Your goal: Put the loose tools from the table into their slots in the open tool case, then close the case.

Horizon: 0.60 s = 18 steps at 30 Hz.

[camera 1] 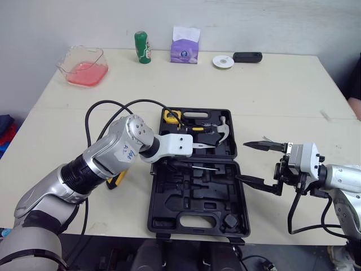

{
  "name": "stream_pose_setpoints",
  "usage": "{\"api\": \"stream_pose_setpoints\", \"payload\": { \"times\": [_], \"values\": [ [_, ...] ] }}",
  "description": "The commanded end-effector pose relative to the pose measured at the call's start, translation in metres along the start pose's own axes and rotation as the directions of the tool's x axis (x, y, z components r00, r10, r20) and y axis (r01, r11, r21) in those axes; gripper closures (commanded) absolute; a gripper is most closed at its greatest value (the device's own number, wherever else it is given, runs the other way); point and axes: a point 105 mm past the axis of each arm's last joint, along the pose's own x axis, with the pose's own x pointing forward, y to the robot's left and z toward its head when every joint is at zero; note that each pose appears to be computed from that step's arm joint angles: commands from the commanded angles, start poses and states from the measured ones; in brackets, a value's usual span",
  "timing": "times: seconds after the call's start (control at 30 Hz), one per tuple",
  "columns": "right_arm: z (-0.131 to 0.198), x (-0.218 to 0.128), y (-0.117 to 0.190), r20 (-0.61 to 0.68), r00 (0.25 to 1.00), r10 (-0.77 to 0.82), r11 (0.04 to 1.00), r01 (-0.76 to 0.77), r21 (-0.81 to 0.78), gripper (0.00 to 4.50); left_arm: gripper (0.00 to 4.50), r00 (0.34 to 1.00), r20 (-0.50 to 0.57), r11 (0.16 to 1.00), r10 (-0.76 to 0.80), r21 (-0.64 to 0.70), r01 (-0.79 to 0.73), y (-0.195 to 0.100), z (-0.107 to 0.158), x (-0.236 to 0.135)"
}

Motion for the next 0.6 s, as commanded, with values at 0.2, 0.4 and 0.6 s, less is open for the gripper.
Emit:
{"api": "stream_pose_setpoints", "payload": {
  "times": [0.2, 0.4, 0.6],
  "values": [
    [0.001, -0.001, 0.001, 0.016, 1.000, -0.005, 1.000, 0.005, -0.022, 0.00, 3.49, 1.000, -0.010, 1.000, -0.002, 0.014, 0.002, -0.001, -0.001, 0.002],
    [-0.001, -0.001, 0.000, 0.018, 1.000, -0.004, 1.000, 0.005, -0.020, 0.00, 0.82, 0.995, 0.096, 1.000, -0.003, 0.010, 0.002, -0.002, 0.018, -0.001],
    [-0.003, -0.004, 0.000, 0.012, 1.000, -0.007, 1.000, 0.007, -0.021, 0.00, 0.39, 0.979, 0.203, 0.999, -0.004, 0.041, -0.004, -0.002, 0.039, -0.012]
  ]
}}
